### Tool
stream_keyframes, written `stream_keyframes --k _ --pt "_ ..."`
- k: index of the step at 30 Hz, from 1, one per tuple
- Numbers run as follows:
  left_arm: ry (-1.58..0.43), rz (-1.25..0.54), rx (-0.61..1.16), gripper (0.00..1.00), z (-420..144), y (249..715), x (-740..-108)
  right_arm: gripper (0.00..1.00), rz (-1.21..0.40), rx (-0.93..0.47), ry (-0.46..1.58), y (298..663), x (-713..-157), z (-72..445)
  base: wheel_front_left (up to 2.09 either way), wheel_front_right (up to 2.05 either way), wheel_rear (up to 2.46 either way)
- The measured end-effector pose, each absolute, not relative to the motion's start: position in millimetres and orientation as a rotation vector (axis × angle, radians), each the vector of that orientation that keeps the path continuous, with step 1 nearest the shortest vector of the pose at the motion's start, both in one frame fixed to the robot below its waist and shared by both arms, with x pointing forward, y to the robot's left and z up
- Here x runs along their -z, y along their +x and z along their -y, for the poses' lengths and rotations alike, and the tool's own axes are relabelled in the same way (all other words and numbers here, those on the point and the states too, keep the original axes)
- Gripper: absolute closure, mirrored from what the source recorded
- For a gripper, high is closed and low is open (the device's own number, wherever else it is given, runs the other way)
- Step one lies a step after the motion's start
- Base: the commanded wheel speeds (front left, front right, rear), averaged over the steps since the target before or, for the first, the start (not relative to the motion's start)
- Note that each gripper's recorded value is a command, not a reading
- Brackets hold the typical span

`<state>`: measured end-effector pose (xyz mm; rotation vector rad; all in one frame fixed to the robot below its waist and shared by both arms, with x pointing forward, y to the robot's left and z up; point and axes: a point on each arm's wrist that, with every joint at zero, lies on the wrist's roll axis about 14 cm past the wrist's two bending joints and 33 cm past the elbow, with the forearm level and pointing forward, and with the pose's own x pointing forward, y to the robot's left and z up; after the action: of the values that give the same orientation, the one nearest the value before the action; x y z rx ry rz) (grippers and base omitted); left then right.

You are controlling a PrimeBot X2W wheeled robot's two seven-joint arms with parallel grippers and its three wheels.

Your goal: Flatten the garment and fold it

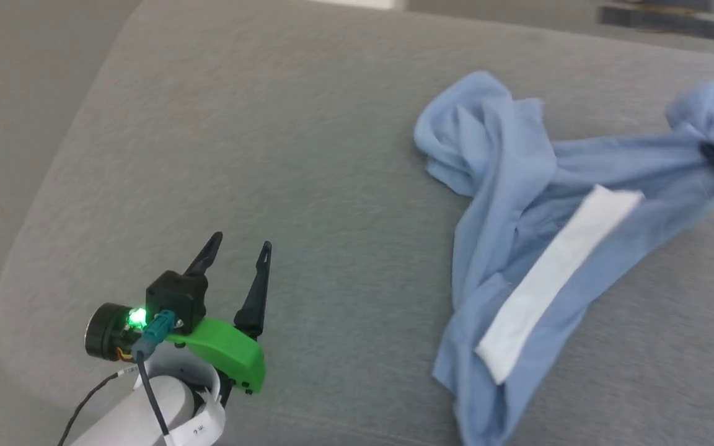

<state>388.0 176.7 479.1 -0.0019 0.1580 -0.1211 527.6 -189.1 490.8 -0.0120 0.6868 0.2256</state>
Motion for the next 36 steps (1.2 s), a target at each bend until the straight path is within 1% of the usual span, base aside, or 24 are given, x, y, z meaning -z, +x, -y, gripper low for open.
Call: stream_keyframes --k 3,8,10,14,15,16,19,23,28,31,34,36 --pt "-0.011 -0.133 0.17 0.0 -160 394 -487 1.0 -0.673 -0.12 0.0 499 -491 232 0.0 0.0 0.0" --pt "-0.026 -0.106 0.24 0.0 -136 400 -497 1.0 -0.695 0.091 0.027 439 -478 298 0.0 0.0 0.0" --pt "-0.029 -0.097 0.253 0.0 -130 400 -501 1.0 -0.723 0.14 0.045 415 -468 308 0.0 0.0 0.0" --pt "-0.036 -0.088 0.275 0.0 -121 398 -505 1.0 -0.818 0.186 0.079 365 -436 307 0.0 0.0 0.0" --pt "-0.038 -0.086 0.284 0.0 -118 398 -506 0.38 -0.834 0.189 0.084 356 -430 305 0.0 0.0 0.0" --pt "-0.039 -0.086 0.29 0.0 -116 398 -507 0.0 -0.841 0.19 0.084 350 -427 304 0.0 0.0 0.0" --pt "-0.042 -0.079 0.307 0.0 -111 398 -511 0.0 -0.805 0.195 0.062 346 -430 303 0.0 0.0 0.0" --pt "-0.052 -0.072 0.318 0.0 -106 399 -516 0.0 -0.66 0.161 0.006 363 -456 298 0.0 0.0 0.0" --pt "-0.064 -0.067 0.347 0.0 -97 400 -523 0.0 -0.417 0.059 -0.046 390 -503 277 0.0 0.0 0.0" --pt "-0.083 -0.077 0.376 0.0 -89 400 -526 0.0 -0.261 0.014 -0.065 399 -529 266 0.0 0.0 0.0" --pt "-0.105 -0.113 0.447 0.0 -72 396 -526 0.0 -0.109 0.005 -0.068 403 -552 262 0.0 0.0 0.0" --pt "-0.111 -0.161 0.515 0.0 -58 390 -522 0.0 -0.043 0.02 -0.072 402 -558 264 0.0 0.0 0.0"
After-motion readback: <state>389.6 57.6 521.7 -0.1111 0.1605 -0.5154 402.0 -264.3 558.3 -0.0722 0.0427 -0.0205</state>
